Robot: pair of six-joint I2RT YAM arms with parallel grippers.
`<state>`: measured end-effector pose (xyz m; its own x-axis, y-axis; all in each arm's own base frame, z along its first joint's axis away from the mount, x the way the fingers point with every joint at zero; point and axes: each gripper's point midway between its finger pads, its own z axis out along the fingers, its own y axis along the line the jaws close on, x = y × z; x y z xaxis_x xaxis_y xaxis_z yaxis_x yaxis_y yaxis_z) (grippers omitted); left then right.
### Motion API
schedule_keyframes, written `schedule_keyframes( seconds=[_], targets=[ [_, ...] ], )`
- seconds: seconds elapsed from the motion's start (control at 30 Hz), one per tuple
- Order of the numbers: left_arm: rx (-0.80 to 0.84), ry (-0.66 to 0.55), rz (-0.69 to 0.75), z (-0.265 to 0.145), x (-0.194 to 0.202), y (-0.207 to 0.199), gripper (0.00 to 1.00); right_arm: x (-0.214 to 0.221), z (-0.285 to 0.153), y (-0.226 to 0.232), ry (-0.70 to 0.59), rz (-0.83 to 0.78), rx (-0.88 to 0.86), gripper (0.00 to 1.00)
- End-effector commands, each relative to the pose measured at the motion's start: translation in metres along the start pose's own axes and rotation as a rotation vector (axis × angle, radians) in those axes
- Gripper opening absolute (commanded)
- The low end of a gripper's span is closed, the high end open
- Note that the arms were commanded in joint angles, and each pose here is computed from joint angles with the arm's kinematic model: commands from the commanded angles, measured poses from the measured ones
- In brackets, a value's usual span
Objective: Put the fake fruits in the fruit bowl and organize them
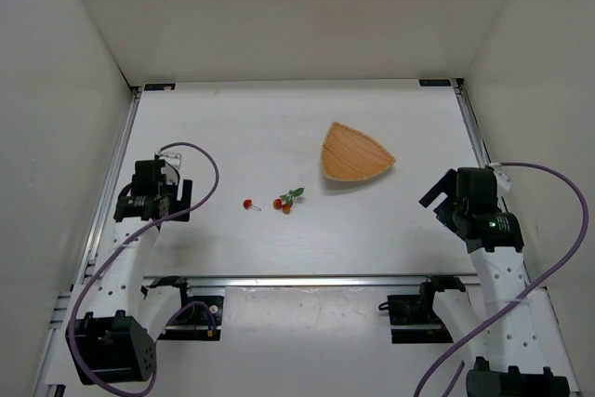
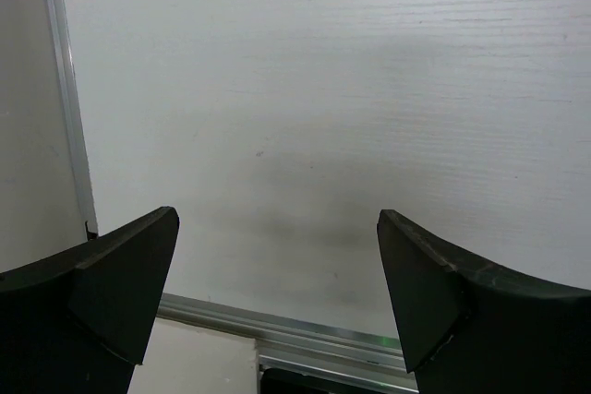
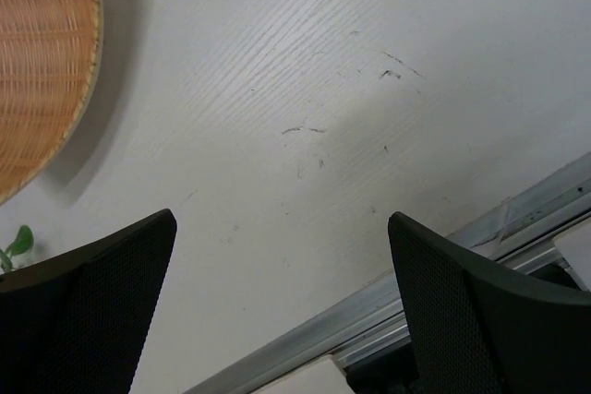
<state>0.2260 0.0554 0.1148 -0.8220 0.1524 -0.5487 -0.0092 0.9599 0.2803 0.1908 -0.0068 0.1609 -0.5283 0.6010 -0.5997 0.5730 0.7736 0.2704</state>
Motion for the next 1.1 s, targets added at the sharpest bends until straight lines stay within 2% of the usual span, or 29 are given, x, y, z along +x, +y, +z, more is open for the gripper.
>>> schedule_keyframes(
  seconds=[0.0, 0.07, 0.1, 0.2, 0.23, 0.3, 0.33, 0.4, 0.43, 0.5, 0.57, 0.67, 0.73, 1.03, 1.07],
  targets=[
    [0.015, -0.104, -0.016, -0.014, -0.024, 0.001, 1.0, -0.004, -0.009, 0.004, -0.012, -0.1, -0.04, 1.0],
    [0.044, -0.122, 0.002, -0.016, -0.026, -0.004, 1.0, -0.006, -0.011, 0.014, -0.012, -0.209, -0.065, 0.99],
    [0.055, -0.114, 0.004, -0.016, -0.024, -0.006, 1.0, -0.008, -0.013, 0.02, -0.017, -0.235, -0.073, 0.95],
    [0.074, -0.118, 0.014, -0.018, -0.025, -0.008, 1.0, -0.013, -0.025, 0.061, -0.041, -0.365, -0.113, 0.95],
    [0.074, -0.118, 0.014, -0.018, -0.025, -0.008, 1.0, -0.007, -0.039, 0.09, -0.051, -0.433, -0.19, 0.95],
    [0.074, -0.118, 0.014, -0.018, -0.025, -0.008, 1.0, 0.01, -0.034, 0.126, -0.013, -0.491, -0.193, 0.95],
    [0.074, -0.118, 0.014, -0.018, -0.025, -0.008, 1.0, 0.036, -0.03, 0.159, 0.027, -0.564, -0.229, 0.96],
    [0.074, -0.118, 0.014, -0.018, -0.025, -0.008, 1.0, 0.054, -0.04, 0.208, 0.061, -0.562, -0.33, 0.98],
    [0.078, -0.1, 0.017, -0.017, -0.02, -0.009, 1.0, 0.084, -0.03, 0.235, 0.135, -0.555, -0.36, 0.98],
    [0.078, -0.1, 0.017, -0.016, -0.017, -0.01, 1.0, 0.099, -0.028, 0.269, 0.185, -0.506, -0.411, 0.98],
    [0.069, -0.098, 0.017, -0.016, -0.017, -0.009, 1.0, 0.136, -0.008, 0.291, 0.263, -0.496, -0.39, 0.96],
    [0.071, -0.087, 0.028, -0.014, -0.01, -0.01, 1.0, 0.178, 0.01, 0.313, 0.396, -0.476, -0.364, 0.93],
    [0.074, -0.077, 0.03, -0.012, -0.006, -0.011, 1.0, 0.203, 0.029, 0.309, 0.465, -0.473, -0.31, 0.91],
    [0.103, -0.065, 0.059, -0.007, -0.001, -0.018, 1.0, 0.251, 0.076, 0.304, 0.532, -0.404, -0.165, 0.77],
    [0.11, -0.076, 0.058, -0.007, -0.004, -0.02, 1.0, 0.254, 0.08, 0.302, 0.536, -0.4, -0.152, 0.73]
  ],
)
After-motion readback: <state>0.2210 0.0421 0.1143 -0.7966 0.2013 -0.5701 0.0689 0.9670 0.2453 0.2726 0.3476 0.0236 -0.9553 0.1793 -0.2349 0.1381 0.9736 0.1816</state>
